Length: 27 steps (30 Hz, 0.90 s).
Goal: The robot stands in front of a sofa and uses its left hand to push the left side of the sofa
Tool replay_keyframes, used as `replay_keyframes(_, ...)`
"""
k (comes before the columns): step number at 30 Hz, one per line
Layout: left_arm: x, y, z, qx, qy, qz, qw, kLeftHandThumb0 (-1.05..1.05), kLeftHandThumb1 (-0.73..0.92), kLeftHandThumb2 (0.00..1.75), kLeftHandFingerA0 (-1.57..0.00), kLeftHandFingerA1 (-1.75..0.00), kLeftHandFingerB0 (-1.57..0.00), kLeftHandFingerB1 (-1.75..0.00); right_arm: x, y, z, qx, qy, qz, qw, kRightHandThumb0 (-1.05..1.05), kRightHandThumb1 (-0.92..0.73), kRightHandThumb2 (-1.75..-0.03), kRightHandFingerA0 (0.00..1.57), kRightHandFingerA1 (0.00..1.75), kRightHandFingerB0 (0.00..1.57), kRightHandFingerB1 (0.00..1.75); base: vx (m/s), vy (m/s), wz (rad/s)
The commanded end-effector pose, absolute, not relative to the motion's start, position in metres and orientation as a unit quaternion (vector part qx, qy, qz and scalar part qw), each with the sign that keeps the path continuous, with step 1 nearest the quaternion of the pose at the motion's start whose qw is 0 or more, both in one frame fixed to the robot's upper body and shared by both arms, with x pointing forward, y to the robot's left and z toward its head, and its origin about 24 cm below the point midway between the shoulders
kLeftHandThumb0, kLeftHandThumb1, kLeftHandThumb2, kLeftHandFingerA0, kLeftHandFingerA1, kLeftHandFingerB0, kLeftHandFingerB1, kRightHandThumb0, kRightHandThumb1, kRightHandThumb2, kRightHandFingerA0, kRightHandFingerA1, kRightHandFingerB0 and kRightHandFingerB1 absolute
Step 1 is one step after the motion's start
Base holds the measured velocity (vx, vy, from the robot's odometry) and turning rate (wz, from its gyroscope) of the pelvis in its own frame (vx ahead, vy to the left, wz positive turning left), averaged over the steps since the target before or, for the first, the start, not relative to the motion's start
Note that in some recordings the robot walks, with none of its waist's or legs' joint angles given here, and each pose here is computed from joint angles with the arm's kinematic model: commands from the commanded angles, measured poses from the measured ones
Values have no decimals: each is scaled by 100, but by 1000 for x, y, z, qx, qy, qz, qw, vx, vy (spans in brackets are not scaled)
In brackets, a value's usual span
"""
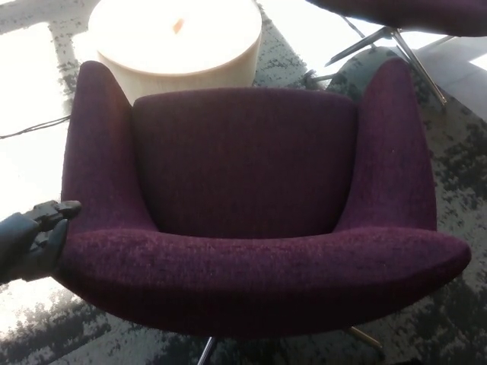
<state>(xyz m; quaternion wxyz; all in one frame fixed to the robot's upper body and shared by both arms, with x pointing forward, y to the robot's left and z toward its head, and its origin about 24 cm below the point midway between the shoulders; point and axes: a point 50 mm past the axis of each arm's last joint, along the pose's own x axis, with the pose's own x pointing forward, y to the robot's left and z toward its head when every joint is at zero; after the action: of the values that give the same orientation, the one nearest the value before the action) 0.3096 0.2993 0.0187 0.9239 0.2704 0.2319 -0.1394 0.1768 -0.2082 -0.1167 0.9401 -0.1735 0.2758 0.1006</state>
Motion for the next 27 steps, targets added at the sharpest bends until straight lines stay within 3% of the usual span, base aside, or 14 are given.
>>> replay_keyframes(1, 302, 306, 11, 307, 272, -149, 900, -91, 86, 125, 0, -11, -1, -14, 177, -210, -116, -182, 271, 103, 940, -105, -92, -79, 18, 109, 11, 102, 0, 0, 0)
replay_keyframes(4, 300, 302, 8, 306, 267, -154, 901, -91, 84, 124, 0, -11, -1, -15, 176, -211, -116, -174, 275, 98, 941, -105, -89, -83, 14, 122, 6, 115, 0, 0, 0)
replay_keyframes(5, 300, 300, 6, 308, 267, -156, 900, -92, 85, 124, 0, -11, -1, -16, 176, -211, -116, -176, 276, 98, 940, -105, -90, -81, 19, 115, 9, 106, 0, 0, 0)
replay_keyframes(7, 300, 296, 5, 305, 261, -168, 901, -89, 85, 124, 0, -12, -4, -17, 176, -211, -116, -179, 275, 100, 939, -105, -90, -83, 18, 119, 7, 111, 0, 0, 0)
replay_keyframes(8, 300, 292, 5, 304, 256, -176, 901, -89, 85, 124, 0, -12, -3, -17, 177, -212, -116, -180, 274, 100, 939, -105, -91, -80, 19, 109, 12, 102, 0, 0, 0)
replay_keyframes(12, 302, 273, 7, 302, 227, -217, 900, -82, 84, 122, 0, -16, -11, -22, 176, -213, -116, -183, 277, 102, 938, -105, -91, -80, 20, 108, 13, 100, 0, 0, 0)
replay_keyframes(13, 302, 263, 7, 301, 219, -241, 896, -84, 78, 116, 0, -16, -4, -22, 177, -213, -116, -184, 275, 103, 938, -105, -64, -132, 31, 94, 18, 86, 0, 0, 0)
replay_keyframes(17, 301, 239, 11, 314, 198, -282, 885, -91, 79, 121, 0, -13, -8, -21, 178, -213, -116, -185, 276, 104, 937, -105, -64, -132, 29, 91, 17, 84, 0, 0, 2)
replay_keyframes(18, 300, 236, 11, 312, 197, -285, 884, -91, 76, 120, 0, -13, -12, -23, 178, -213, -116, -186, 277, 104, 937, -105, -90, -81, 21, 108, 13, 103, 0, 0, 0)
replay_keyframes(27, 280, 180, 17, 299, 145, -393, 857, -88, 85, 123, 0, -13, -3, -17, 178, -215, -116, -195, 278, 107, 935, -105, -92, -85, 22, 109, 14, 101, 0, 0, 0)
